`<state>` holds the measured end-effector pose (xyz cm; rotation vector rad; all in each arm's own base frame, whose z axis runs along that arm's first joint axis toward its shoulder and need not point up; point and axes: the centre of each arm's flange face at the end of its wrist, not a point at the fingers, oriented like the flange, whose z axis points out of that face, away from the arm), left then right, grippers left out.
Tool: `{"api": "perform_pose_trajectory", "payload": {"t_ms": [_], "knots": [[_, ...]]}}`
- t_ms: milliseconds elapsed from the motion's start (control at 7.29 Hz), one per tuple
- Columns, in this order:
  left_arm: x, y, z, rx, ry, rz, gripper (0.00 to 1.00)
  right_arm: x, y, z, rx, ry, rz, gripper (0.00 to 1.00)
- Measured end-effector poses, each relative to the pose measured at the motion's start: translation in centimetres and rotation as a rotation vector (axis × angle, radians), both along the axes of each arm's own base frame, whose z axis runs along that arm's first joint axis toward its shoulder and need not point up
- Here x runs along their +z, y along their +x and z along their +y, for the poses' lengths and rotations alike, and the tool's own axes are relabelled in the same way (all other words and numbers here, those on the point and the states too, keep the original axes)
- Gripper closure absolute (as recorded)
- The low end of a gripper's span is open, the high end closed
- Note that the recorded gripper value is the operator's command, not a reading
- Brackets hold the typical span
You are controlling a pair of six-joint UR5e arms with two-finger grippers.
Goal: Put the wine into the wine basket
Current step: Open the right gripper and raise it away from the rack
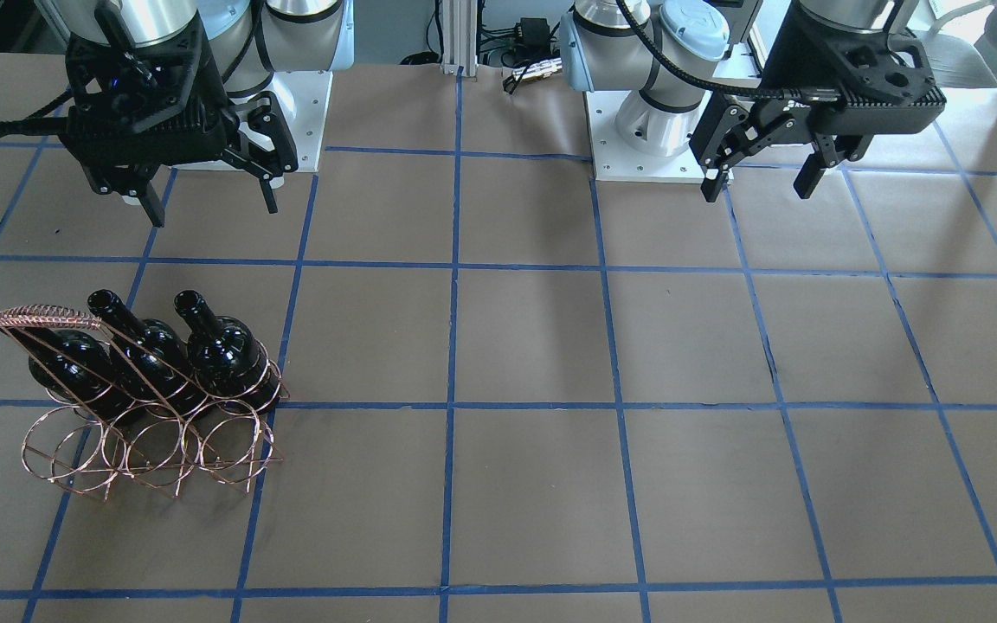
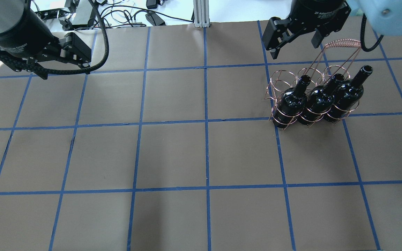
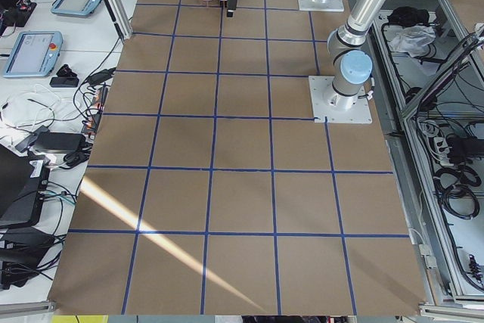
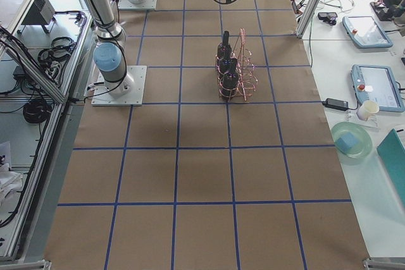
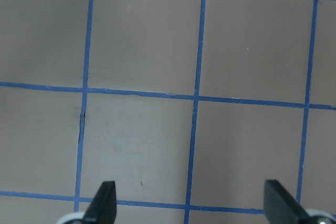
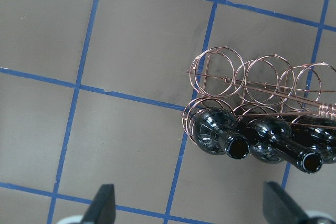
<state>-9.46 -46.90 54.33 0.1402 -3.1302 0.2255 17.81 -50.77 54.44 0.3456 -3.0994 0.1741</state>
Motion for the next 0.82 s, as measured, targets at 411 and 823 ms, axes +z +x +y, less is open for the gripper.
{"api": "perform_pose_trajectory", "payload": {"t_ms": [411, 823], "knots": [[0.0, 0.0, 0.0, 0.000, 0.000, 0.000, 0.00, 0.1, -0.1, 0.1, -0.072, 0.005, -0.041, 0.00], [0.0, 0.0, 0.0, 0.000, 0.000, 0.000, 0.00, 0.3, -1.0, 0.4, -0.122, -0.009, 0.018, 0.00]]}}
